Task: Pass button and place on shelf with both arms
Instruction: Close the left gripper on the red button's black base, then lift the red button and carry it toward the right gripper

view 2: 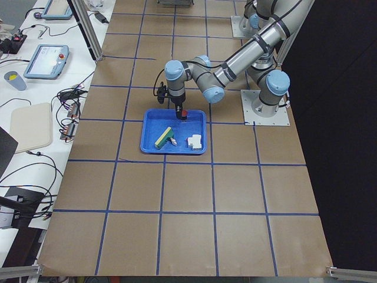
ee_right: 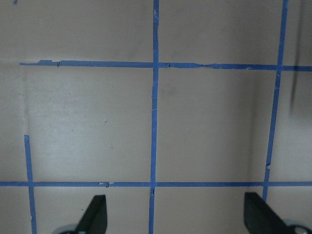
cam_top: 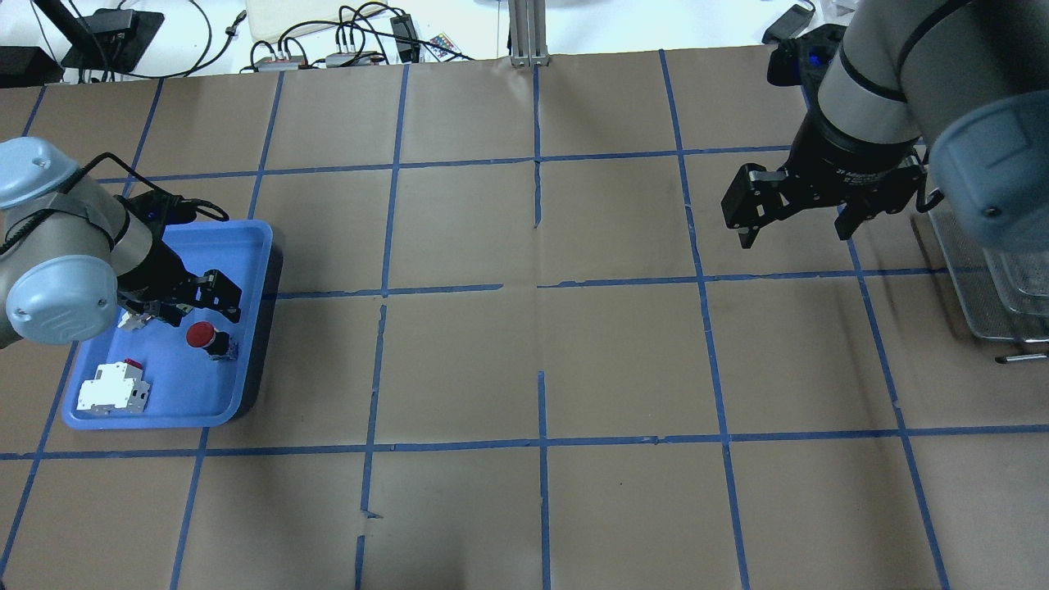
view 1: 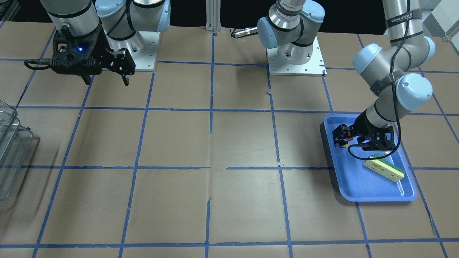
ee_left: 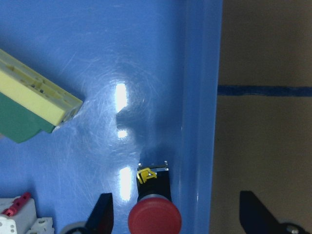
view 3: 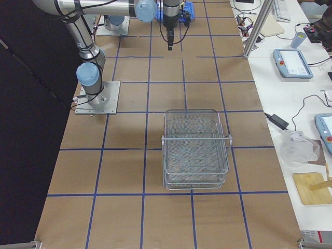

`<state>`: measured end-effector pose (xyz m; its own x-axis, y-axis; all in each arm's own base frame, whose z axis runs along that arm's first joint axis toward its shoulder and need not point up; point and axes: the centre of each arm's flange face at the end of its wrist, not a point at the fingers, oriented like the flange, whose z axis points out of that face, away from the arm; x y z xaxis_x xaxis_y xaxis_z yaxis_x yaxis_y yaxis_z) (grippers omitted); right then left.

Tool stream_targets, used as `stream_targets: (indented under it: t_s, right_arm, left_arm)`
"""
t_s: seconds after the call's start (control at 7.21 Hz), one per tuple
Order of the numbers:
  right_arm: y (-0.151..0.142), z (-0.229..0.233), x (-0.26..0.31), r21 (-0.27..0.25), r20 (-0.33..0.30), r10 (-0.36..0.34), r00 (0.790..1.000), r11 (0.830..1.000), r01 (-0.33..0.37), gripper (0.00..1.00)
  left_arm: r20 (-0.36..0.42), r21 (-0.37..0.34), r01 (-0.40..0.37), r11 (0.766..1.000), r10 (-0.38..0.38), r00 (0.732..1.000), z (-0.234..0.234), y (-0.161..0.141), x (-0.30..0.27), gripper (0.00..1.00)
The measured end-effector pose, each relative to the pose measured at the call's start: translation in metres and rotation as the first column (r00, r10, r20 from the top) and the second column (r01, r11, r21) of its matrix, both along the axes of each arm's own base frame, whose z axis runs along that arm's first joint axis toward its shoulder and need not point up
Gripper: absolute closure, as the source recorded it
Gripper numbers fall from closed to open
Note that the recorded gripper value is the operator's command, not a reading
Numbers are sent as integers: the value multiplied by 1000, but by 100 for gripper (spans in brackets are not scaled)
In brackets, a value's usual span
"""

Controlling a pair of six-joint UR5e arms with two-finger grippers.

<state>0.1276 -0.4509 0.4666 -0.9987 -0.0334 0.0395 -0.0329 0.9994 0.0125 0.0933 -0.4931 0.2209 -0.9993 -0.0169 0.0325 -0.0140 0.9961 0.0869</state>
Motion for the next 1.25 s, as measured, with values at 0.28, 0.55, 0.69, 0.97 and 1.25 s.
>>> stream_targets:
  t_s: [0.28, 0.55, 0.69, 0.97, 1.25]
  right_arm:
    - [-1, 1, 0, -14, 3, 0, 1000, 1000, 0, 0]
    - [-1, 6, -1, -21, 9, 37, 999, 999, -37, 0]
    - [0, 8, -1, -20, 13, 125, 992, 992, -125, 0]
    - [1, 8, 2, -19, 40, 269, 962, 963, -268, 0]
    - [1, 7, 6, -40, 86, 420, 903, 908, -418, 0]
  left_arm:
    - [-3, 13, 6, 1000, -6, 1000, -7, 8, -3, 94]
    - [17, 16, 17, 1000, -18, 1000, -3, 9, -1, 100]
    - [29, 13, 28, 1000, -28, 999, 1, 7, 1, 100]
    - [0, -21, 61, 998, -61, 998, 18, -3, -15, 100]
    - [-207, -130, 92, 987, -118, 971, 37, -14, -80, 100]
